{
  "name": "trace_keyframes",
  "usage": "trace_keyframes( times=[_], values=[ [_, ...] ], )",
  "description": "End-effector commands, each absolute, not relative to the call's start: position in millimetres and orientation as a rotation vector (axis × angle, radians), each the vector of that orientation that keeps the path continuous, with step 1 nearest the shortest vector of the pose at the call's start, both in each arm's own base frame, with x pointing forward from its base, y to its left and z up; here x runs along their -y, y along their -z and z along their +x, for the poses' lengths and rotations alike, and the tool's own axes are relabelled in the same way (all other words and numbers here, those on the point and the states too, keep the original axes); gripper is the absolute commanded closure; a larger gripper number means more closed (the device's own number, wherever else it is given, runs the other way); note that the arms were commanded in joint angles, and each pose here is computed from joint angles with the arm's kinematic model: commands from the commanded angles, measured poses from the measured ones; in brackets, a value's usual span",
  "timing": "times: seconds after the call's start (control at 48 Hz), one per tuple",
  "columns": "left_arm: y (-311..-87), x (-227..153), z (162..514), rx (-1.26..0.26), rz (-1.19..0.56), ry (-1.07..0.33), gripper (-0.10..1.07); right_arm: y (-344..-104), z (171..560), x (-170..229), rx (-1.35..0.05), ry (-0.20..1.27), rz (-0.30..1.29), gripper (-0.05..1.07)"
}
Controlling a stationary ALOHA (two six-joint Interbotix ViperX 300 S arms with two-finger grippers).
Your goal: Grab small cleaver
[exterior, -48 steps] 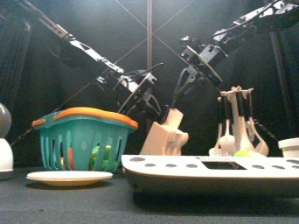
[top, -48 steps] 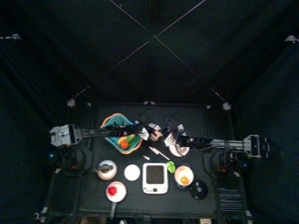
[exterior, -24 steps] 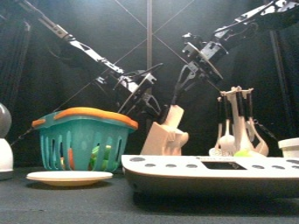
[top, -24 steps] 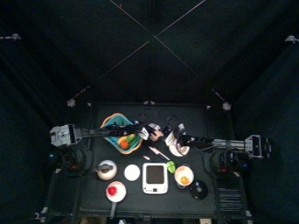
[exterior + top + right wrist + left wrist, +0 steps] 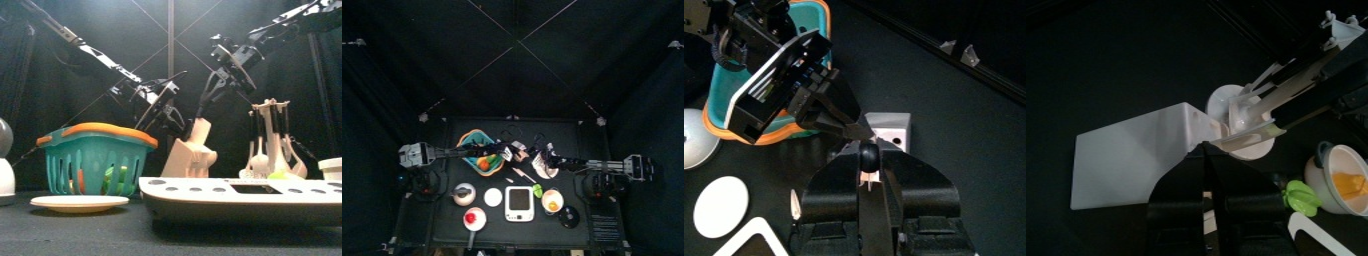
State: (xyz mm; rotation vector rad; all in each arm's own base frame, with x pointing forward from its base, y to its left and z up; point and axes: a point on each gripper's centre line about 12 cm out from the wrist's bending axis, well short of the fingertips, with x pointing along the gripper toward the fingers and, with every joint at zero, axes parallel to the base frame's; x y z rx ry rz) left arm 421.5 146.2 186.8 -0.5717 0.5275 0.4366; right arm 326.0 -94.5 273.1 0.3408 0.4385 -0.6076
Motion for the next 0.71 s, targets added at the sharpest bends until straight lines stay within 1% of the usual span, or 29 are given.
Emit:
trace_keyframes(
  times=[0.0,0.188,0.333,0.479,0.688],
  values=[
    [-184.5,-146.3,420.1,-0.556,-0.584,-0.426,0.62,-293.5,329.4,96.3,-0.379,0.595,0.349,0.65],
    [-178.4,-155.1,418.9,-0.564,-0.599,-0.448,0.62,-300.1,332.9,93.5,-0.361,0.576,0.343,0.65],
    [-178.4,-157.0,418.2,-0.562,-0.602,-0.452,0.62,-304.3,339.5,85.5,-0.341,0.513,0.346,0.65],
    [-177.8,-158.9,419.4,-0.561,-0.603,-0.455,0.62,-300.6,352.1,80.9,-0.341,0.456,0.352,0.65],
    [-176.2,-159.2,418.1,-0.566,-0.603,-0.457,0.62,-299.9,354.0,80.0,-0.342,0.448,0.351,0.65]
  ],
)
